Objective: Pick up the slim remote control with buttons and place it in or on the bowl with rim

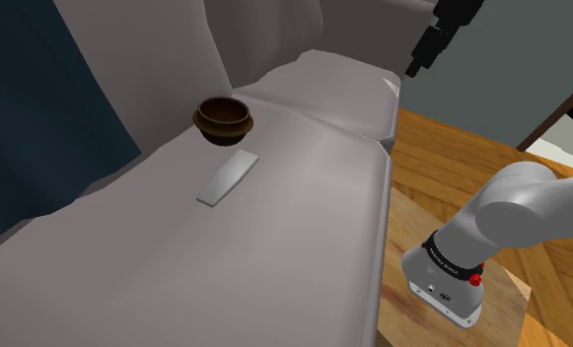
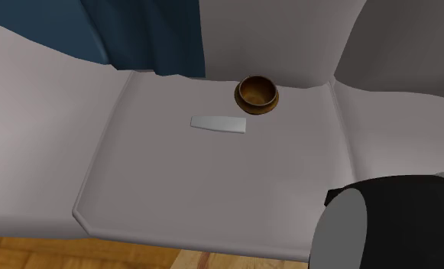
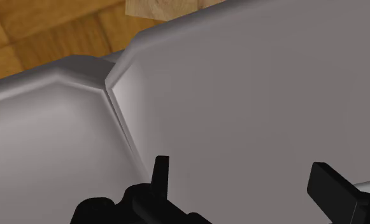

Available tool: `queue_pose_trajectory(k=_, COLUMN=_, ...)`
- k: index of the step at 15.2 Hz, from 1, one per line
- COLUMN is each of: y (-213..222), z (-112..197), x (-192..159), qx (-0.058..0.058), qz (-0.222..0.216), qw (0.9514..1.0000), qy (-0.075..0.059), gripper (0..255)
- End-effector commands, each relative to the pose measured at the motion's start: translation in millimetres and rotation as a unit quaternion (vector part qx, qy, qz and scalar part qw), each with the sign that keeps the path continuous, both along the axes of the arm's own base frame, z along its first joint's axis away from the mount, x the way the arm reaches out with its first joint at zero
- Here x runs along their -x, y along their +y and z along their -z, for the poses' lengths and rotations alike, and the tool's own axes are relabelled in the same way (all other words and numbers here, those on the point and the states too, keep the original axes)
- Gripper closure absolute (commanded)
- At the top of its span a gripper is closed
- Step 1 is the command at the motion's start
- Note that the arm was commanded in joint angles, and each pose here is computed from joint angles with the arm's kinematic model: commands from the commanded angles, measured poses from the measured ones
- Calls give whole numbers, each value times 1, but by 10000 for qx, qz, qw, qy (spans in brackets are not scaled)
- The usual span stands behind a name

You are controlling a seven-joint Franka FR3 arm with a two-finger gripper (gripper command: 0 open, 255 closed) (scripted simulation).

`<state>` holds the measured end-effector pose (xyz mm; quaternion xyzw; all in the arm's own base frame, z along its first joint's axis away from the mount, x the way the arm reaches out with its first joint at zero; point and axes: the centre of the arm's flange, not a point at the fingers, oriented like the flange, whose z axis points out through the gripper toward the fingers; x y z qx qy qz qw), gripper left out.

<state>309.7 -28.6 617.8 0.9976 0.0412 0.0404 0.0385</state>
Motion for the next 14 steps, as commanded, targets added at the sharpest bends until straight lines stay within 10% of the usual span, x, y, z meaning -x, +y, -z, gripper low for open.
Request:
queue_pose_trajectory(k=1, y=0, z=0, x=0, qx=0, qz=0, qw=10000, qy=0, gripper=0)
queue_pose_trajectory(k=14, y=146, z=86, x=-4, qx=-178, qz=1932, qw=9810, qy=34, gripper=0)
